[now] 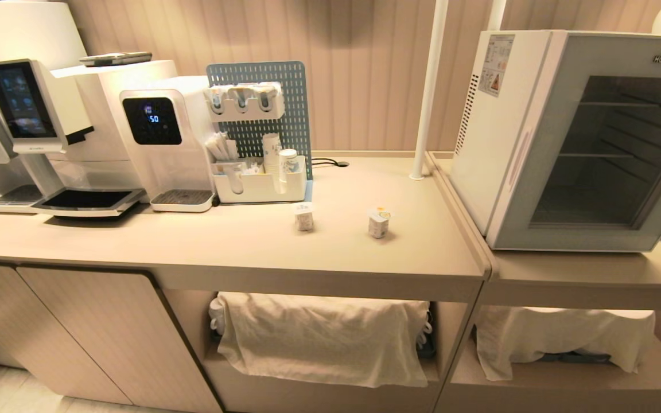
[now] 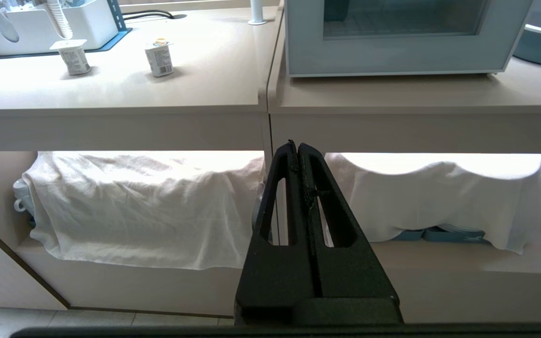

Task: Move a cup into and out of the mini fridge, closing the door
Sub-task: Open the freezer door

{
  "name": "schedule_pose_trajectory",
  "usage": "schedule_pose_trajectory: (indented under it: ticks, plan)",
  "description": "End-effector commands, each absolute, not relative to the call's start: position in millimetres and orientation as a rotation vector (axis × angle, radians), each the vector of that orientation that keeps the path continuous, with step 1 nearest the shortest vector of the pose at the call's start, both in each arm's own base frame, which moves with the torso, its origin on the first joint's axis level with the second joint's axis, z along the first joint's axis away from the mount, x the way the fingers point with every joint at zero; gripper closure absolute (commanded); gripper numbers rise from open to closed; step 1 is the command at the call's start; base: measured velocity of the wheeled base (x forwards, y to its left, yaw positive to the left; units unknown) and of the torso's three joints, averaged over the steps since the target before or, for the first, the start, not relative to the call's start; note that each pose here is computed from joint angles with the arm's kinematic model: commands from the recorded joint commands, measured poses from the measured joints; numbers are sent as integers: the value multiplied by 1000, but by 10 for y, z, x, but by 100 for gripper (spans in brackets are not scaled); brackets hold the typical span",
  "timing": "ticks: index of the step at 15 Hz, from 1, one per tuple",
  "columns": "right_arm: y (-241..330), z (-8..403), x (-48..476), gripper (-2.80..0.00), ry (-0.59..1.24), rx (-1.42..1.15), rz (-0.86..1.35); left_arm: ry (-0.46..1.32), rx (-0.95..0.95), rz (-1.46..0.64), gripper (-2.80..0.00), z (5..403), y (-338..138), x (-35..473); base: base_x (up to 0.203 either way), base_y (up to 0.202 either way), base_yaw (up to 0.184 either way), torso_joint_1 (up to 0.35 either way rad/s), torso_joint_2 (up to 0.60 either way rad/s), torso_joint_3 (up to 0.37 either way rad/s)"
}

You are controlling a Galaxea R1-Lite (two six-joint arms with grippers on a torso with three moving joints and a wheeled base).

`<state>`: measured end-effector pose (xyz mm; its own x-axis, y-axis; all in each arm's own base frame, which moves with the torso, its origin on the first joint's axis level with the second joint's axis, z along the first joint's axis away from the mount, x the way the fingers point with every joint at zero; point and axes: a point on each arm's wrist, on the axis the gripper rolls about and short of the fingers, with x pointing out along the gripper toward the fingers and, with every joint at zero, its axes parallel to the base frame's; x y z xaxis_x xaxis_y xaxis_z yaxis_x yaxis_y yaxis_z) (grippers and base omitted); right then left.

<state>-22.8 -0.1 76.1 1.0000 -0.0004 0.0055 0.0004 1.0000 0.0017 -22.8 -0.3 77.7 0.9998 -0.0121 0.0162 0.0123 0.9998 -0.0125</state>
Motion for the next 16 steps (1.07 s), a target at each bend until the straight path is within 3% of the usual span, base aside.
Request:
schedule_pose_trajectory:
  ticks: [1, 5, 16]
  plan:
    - [-1, 761, -228, 0, -6, 2, 0, -18, -12, -12, 0, 781, -3, -229, 0, 0, 0, 0, 0, 0]
    - [-1, 762, -227, 0, -5, 2, 0, -17, -12, -12, 0, 777, -3, -228, 1, -48, -4, 2, 1, 2]
    - [-1, 763, -228, 0, -8, -3, 0, -18, -12, -12, 0, 781, -3, -229, 0, -195, -2, 2, 2, 1]
